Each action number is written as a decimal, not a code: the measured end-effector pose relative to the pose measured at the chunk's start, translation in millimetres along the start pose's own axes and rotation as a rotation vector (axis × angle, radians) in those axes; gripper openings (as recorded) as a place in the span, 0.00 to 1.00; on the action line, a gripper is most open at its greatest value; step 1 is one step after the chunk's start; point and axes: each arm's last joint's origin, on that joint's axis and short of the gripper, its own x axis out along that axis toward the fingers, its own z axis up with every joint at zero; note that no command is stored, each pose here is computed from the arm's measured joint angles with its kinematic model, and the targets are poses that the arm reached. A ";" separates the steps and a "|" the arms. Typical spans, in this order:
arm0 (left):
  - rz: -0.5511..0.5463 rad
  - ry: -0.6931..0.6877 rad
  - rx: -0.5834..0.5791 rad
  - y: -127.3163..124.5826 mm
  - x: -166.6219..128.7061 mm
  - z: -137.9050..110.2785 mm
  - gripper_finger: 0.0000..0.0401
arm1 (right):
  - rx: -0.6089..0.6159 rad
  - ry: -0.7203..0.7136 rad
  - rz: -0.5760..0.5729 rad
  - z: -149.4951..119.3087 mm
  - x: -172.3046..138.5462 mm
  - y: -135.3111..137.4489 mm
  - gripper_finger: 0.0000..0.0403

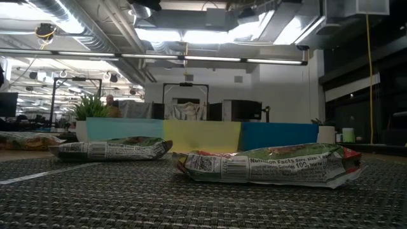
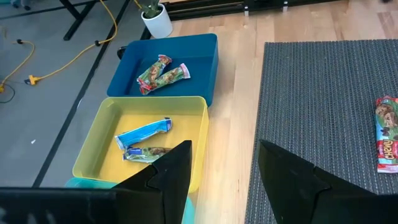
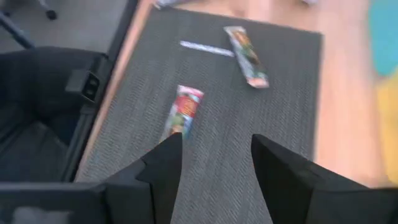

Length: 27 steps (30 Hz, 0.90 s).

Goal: Pick and place Granola Bars by type
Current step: Put the red granola bar into the blue bin

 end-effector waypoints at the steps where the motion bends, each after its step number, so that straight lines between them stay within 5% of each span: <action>1: 0.000 0.000 0.000 0.0 0.0 0.0 0.44 | -0.020 -0.006 0.010 0.7 4.5 4.7 0.48; 11: 0.000 0.000 0.000 0.0 -0.1 0.0 0.44 | -0.277 0.036 0.063 -6.9 79.7 43.6 0.48; 18: 0.000 0.000 0.000 0.0 -0.1 0.0 0.44 | -0.295 0.133 0.038 -22.0 124.4 46.5 0.48; 27: 0.000 0.000 0.000 0.0 -0.1 0.0 0.44 | -0.241 0.148 -0.016 -25.1 131.8 45.1 0.49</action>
